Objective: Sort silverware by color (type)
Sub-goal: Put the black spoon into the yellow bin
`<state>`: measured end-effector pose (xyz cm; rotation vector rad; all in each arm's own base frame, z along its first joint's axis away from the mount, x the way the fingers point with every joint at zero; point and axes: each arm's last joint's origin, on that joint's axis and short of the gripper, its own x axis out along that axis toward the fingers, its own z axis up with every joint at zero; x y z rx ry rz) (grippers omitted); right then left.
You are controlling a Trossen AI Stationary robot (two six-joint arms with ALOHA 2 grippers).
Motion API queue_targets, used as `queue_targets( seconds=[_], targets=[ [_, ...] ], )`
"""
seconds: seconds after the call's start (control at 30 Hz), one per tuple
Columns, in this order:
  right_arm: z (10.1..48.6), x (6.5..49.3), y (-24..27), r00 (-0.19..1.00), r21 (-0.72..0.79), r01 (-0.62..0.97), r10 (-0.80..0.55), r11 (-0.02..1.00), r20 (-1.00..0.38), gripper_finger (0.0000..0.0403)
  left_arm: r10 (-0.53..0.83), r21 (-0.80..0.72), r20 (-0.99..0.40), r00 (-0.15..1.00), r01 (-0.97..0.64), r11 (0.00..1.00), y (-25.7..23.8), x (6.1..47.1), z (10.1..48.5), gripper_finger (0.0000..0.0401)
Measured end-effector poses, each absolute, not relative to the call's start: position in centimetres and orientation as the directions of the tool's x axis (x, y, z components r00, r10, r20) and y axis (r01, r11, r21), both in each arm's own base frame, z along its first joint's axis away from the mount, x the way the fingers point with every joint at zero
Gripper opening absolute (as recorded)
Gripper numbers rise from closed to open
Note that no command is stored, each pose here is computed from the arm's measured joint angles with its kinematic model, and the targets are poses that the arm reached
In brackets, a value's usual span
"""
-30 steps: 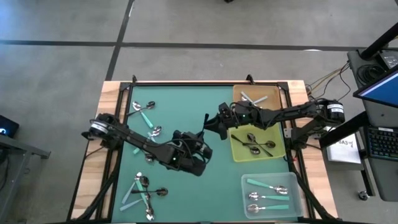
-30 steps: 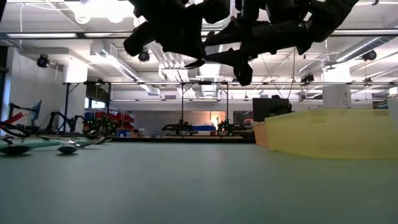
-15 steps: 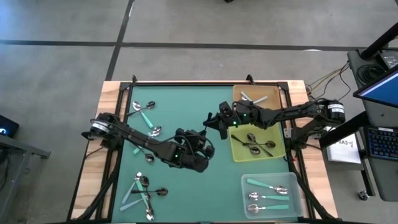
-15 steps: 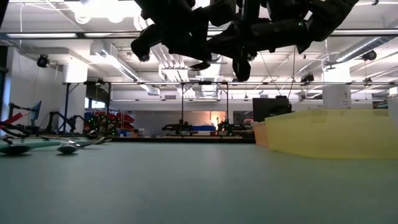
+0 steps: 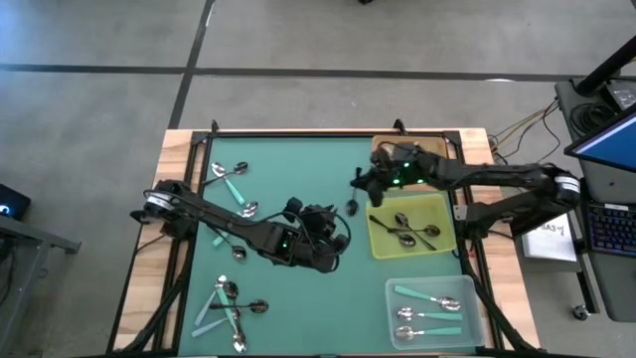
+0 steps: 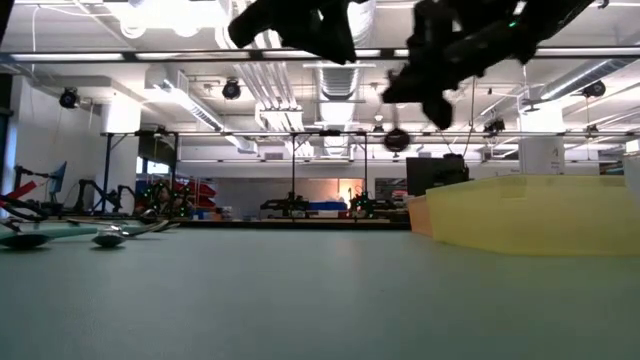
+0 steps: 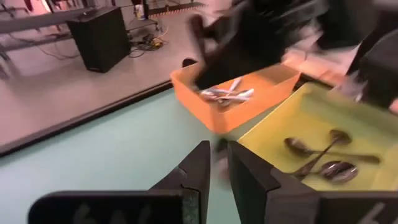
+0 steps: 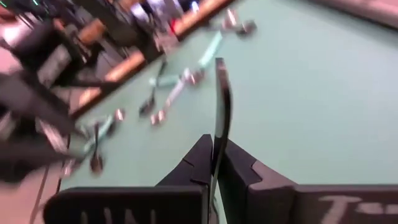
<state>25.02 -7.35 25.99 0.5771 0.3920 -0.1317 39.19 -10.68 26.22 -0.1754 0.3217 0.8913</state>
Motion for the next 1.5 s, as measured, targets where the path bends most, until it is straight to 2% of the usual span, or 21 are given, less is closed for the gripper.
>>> queue_targets(
  seconds=[0.13,0.3,0.5,0.7,0.9,1.07,1.17,1.37,1.5],
  targets=[
    [26.8,21.5,-5.9,0.854,0.516,0.251,0.064,0.819,-0.517,0.0008,0.754,0.062,-0.397,0.523,-0.804,0.591,-10.3,38.2,26.3,0.0043],
    [26.6,17.9,-4.2,0.732,0.460,0.297,0.109,0.837,-0.672,0.0008,0.787,0.127,-0.450,0.422,-0.842,0.524,-9.8,36.5,25.8,0.0043],
    [25.6,16.4,-3.2,0.595,0.359,0.337,0.099,0.870,-0.798,0.0008,0.776,0.173,-0.543,0.321,-0.862,0.477,-9.3,34.8,25.2,0.0044],
    [24.1,16.4,-2.9,0.434,0.295,0.384,0.111,0.875,-0.894,0.0008,0.666,0.265,-0.723,0.184,-0.816,0.513,-9.5,33.4,24.7,0.0044],
    [23.6,16.6,-2.9,0.391,0.296,0.394,0.133,0.870,-0.911,0.0015,0.515,0.393,-0.854,-0.068,-0.734,0.554,-10.1,31.1,24.5,0.0044],
    [23.5,16.5,-2.9,0.384,0.294,0.385,0.138,0.875,-0.913,0.0043,0.372,0.402,-0.906,-0.202,-0.687,0.605,-11.5,29.7,23.8,0.0044],
    [23.6,16.4,-2.9,0.385,0.291,0.375,0.138,0.880,-0.913,0.0072,0.363,0.427,-0.900,-0.241,-0.655,0.624,-12.1,28.7,22.9,0.0044],
    [23.6,16.4,-2.9,0.386,0.291,0.374,0.137,0.881,-0.912,0.0132,0.396,0.523,-0.850,-0.347,-0.641,0.561,-10.8,26.3,20.7,0.0044],
    [23.6,16.4,-2.8,0.384,0.294,0.386,0.138,0.874,-0.913,0.0157,0.385,0.549,-0.835,-0.394,-0.657,0.518,-8.5,24.5,19.2,0.0044]
  ],
)
